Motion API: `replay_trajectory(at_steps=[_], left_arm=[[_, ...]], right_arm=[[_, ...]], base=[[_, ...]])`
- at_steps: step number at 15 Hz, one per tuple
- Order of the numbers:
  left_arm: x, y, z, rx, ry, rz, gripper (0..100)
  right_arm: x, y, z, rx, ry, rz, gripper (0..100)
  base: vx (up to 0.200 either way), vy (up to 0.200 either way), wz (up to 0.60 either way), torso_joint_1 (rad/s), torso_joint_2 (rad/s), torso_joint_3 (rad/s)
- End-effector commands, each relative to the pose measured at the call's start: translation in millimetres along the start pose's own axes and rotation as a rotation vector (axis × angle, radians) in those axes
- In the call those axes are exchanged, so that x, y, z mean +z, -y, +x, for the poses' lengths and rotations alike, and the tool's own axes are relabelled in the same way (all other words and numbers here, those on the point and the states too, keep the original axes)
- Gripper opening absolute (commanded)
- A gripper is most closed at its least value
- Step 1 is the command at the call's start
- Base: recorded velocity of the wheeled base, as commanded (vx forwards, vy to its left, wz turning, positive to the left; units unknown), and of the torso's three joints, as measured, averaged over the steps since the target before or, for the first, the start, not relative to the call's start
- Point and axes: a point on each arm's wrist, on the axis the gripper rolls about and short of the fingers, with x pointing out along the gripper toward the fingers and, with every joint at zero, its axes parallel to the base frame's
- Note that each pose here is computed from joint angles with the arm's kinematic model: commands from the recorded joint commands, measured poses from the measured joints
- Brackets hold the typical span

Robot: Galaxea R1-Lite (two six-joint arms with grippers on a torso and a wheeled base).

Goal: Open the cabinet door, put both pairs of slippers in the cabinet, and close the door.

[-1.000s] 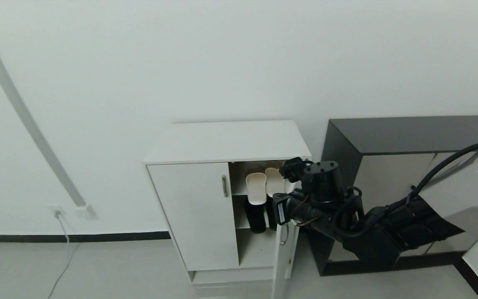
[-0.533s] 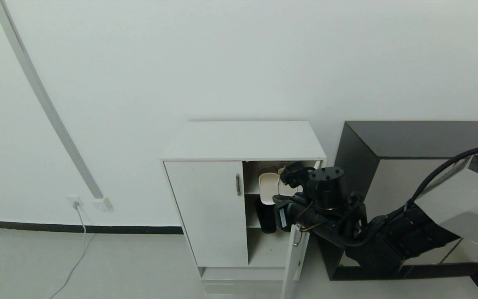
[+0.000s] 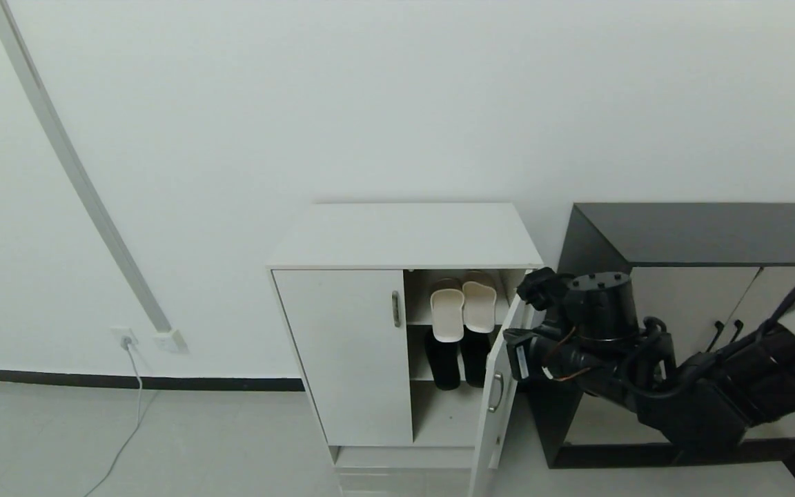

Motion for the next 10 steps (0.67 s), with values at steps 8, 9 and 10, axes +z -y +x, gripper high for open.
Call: replay_trajectory(at_steps=[8,9,10], left_arm=[[0.1,0.0,0.1,0.0,0.0,-0.003,0],[0.1,0.0,0.1,0.0,0.0,-0.003,0],[0.1,0.0,0.1,0.0,0.0,-0.002,0]], right_arm=[[-59.1,16.2,-21.4,-0.021,-0.212,-0.035,0],[-62.2,15.8,-16.2,-0.021,-0.218,-0.036,0],[-66.3,15.3,-10.5,-0.021,-0.229,-0.037,0]], base=[[0.025,0.0,0.0,-0.003,0.0,0.0],[0.0,0.0,0.0,0.0,0.0,0.0],[0.0,0.0,0.0,0.0,0.0,0.0]])
